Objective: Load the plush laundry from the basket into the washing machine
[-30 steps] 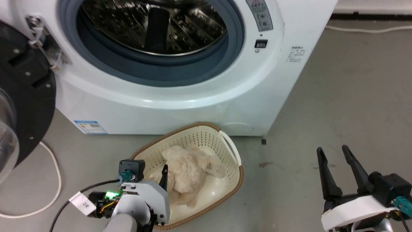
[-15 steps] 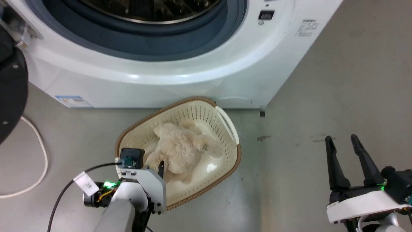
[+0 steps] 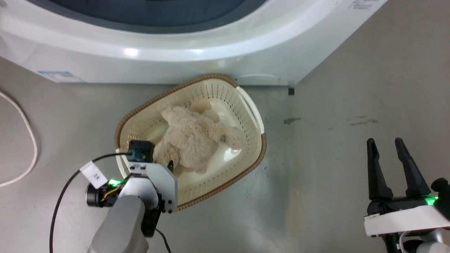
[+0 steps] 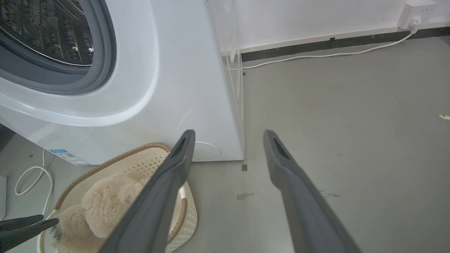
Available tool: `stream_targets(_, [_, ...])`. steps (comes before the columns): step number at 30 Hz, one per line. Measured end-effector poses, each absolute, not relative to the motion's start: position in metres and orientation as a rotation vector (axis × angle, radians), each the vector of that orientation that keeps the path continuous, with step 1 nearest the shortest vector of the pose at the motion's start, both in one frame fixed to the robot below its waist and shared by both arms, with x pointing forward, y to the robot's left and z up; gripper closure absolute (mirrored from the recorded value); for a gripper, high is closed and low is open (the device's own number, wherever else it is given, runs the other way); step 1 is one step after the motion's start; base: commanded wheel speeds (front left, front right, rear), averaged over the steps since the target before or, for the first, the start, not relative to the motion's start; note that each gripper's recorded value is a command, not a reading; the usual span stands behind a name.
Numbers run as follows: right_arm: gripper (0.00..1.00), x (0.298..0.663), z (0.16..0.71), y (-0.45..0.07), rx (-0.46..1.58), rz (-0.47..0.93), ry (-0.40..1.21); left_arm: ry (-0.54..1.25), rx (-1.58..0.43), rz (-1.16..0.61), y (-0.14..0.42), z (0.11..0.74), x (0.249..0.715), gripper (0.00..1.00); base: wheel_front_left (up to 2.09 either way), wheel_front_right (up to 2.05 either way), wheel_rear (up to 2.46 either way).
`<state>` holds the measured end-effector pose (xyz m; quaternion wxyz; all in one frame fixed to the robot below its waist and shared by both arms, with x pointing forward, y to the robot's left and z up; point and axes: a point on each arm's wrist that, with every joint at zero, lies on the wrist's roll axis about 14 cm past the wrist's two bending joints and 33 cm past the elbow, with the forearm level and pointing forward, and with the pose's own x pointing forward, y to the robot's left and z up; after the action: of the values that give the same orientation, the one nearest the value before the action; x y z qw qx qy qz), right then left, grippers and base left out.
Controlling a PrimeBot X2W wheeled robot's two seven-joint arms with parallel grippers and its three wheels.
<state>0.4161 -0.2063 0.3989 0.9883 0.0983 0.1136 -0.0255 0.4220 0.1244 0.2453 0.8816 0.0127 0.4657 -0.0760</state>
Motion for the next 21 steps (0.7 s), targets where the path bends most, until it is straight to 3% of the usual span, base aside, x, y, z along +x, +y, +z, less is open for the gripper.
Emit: stream_targets(21, [0.0,0.416,0.335,-0.223,0.266,-0.142,0.338,1.261,0.097,-0.24,0.116,0.156,0.419,0.0,0.0,0.0,0.0])
